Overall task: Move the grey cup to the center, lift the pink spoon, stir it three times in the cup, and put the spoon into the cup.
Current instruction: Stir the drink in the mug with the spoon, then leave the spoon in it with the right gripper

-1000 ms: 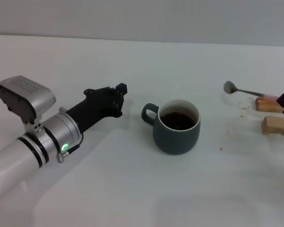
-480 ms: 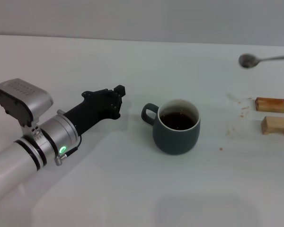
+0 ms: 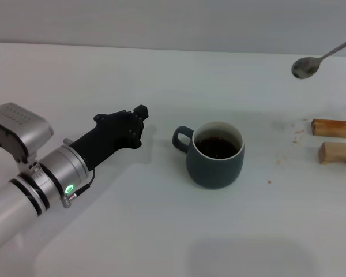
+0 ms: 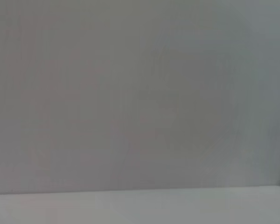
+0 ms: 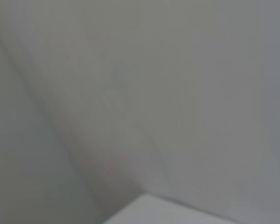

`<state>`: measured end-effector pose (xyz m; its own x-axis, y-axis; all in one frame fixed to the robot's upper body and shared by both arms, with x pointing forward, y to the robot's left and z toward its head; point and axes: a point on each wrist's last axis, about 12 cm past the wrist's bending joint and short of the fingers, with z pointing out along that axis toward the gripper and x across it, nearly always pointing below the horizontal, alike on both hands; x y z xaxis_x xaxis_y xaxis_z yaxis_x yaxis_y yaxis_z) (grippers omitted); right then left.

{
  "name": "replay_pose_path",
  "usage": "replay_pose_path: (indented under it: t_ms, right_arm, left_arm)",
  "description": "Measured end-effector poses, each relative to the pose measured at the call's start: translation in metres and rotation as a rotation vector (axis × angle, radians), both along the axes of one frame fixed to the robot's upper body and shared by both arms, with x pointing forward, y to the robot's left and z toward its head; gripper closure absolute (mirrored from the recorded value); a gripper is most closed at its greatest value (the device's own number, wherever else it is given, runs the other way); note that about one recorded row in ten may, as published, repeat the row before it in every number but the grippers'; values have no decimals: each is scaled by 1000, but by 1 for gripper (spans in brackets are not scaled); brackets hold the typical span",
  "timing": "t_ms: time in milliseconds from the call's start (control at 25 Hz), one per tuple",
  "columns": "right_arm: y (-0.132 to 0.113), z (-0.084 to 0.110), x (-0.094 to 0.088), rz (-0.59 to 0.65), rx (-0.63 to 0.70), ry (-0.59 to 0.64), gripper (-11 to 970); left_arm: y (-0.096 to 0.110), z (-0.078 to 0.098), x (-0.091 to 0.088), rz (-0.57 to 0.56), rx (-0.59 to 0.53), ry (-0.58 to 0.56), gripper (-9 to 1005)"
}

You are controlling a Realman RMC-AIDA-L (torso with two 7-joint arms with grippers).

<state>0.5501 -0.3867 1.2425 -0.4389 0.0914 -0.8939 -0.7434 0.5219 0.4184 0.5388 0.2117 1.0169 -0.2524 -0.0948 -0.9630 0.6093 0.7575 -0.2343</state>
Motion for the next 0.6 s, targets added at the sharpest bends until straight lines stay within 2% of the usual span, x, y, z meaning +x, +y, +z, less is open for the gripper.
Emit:
replay_pose_path:
  t_ms: [120,240,600]
  right_arm:
    - [13,11,16,55,-64,39,858]
    - [31,14,30,109,-120,69,858]
    - [82,0,53,187,-211,98,858]
  left_arm:
    - [2,0,-2,1,-11,-4,971]
    - [3,1,-4,3,-24,-13,971]
    - [8,2,-7,27,-52,-28,970]
